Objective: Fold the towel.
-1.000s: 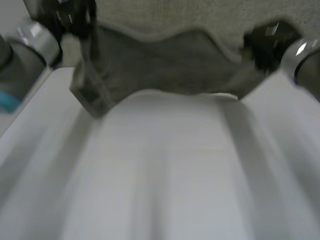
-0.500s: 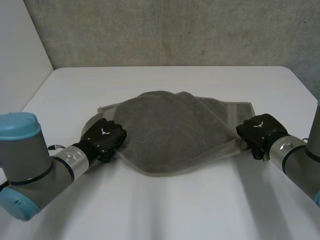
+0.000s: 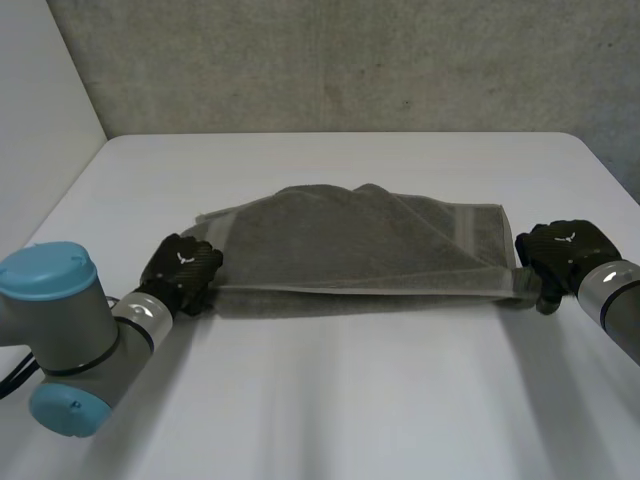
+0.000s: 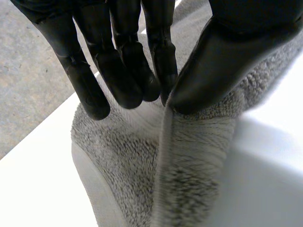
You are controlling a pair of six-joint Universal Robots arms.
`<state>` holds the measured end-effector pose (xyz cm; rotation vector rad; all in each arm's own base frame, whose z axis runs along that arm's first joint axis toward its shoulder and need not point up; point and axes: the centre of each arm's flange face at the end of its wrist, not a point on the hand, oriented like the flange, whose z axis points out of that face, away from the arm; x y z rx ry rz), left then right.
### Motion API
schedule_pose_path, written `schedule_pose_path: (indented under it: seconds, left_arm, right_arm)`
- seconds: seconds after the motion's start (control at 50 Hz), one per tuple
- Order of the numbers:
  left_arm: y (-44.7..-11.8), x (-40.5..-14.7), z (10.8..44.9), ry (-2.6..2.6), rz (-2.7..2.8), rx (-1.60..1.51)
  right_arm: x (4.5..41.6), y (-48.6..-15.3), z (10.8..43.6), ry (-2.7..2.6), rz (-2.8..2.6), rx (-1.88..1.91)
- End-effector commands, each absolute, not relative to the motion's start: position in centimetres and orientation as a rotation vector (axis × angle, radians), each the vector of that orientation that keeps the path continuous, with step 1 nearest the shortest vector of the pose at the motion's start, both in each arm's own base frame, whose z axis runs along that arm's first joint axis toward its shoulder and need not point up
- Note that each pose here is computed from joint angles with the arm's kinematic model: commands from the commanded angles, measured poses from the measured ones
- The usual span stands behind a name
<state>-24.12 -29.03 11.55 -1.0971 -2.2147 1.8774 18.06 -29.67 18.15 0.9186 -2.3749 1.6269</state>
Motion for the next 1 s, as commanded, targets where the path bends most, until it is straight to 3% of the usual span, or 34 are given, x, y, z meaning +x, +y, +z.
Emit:
schedule_pose_path:
  seconds: [0.02,0.78,1.0]
  left_arm:
    - [-29.1,-24.2,13.3,-2.172,1.906,-1.006]
    - [-28.6,-23.9,13.1,-2.171,1.87,-0.997]
    - [-28.8,-23.9,13.8,-2.164,1.886,-1.01]
  right_arm:
    - [18.3,-29.2,17.5,-2.467,1.637,0.848]
    - [19.6,-29.9,16.8,-2.427,1.814,0.871]
    - [19.9,-30.6,19.0,-2.369,1.901,0.868]
